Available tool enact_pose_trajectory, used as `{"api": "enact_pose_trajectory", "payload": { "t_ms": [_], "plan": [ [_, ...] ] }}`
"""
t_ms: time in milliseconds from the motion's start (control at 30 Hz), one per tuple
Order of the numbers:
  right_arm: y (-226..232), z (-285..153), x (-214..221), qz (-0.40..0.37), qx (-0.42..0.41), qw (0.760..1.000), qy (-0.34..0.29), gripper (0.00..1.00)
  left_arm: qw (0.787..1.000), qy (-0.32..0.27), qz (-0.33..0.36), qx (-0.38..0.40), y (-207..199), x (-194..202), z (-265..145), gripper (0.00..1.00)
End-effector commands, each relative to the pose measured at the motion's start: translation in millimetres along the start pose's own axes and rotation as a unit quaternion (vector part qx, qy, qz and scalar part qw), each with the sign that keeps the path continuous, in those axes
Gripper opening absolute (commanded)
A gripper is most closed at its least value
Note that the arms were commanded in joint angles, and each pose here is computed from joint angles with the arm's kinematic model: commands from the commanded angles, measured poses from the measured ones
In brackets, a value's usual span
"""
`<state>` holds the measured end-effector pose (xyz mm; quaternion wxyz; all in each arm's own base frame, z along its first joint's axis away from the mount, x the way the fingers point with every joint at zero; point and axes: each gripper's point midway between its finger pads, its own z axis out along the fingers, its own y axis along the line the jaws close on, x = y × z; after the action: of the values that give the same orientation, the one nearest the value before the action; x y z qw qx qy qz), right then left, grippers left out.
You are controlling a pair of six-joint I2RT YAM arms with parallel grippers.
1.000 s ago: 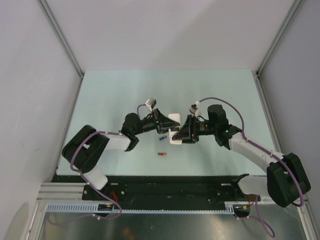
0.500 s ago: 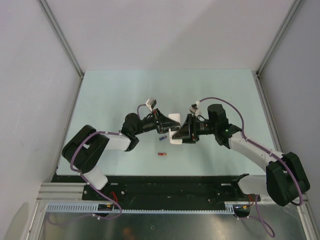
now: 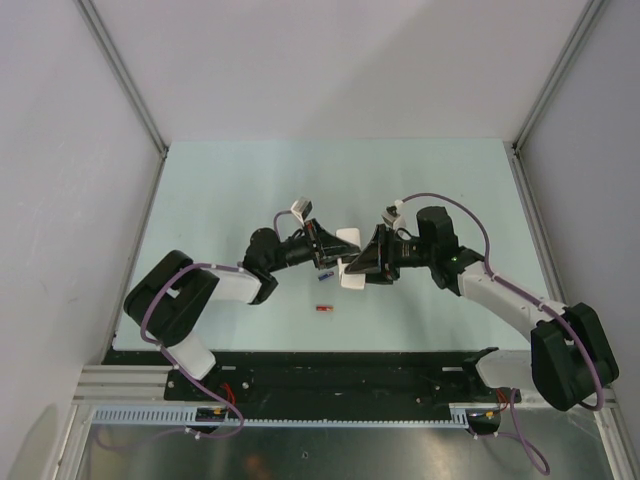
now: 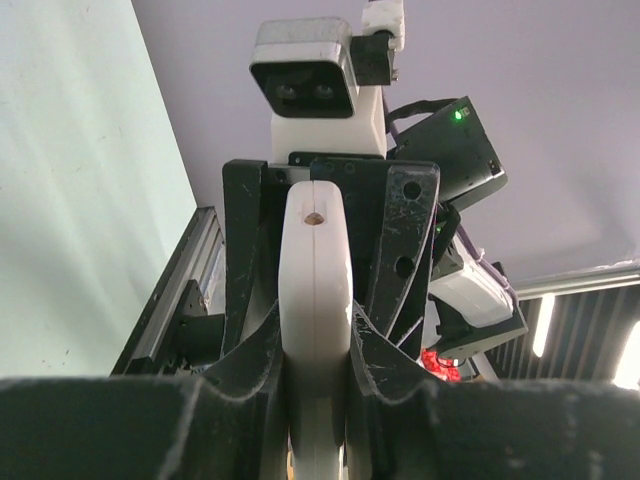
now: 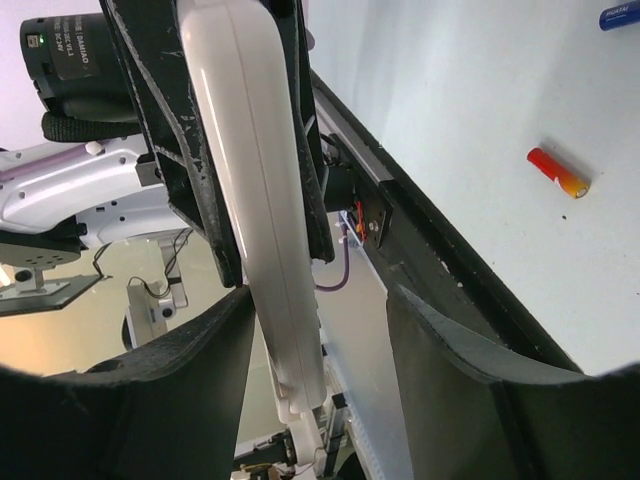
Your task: Load the batteries into the remote control
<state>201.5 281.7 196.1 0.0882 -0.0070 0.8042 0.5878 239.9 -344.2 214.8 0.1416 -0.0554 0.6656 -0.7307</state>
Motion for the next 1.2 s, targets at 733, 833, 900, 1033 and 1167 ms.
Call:
{"api": "enact_pose_trajectory", "payload": {
  "t_ms": [733,833,900,1033,1167],
  "plan": [
    [27,-22,-40,-0.036,-0.011,0.997,-0.070,0.63,0.998,-0.055,0.011,-0.008,7,-14,-16,0.00],
    [19,-36,-46,-0.062,0.033,0.992,-0.103,0.64,0.997,-0.079,0.017,-0.018,13,-23,-27,0.00],
    [5,-41,-41,-0.065,0.073,0.989,-0.109,0.64,0.995,-0.096,0.021,-0.023,16,-29,-35,0.00],
    [-34,-47,-37,-0.121,0.193,0.964,-0.135,0.63,0.990,-0.127,0.052,-0.028,14,-34,-47,0.00],
    [-66,-38,-18,-0.168,0.293,0.934,-0.117,0.63,0.985,-0.153,0.073,-0.042,17,-28,-65,0.00]
  ]
}}
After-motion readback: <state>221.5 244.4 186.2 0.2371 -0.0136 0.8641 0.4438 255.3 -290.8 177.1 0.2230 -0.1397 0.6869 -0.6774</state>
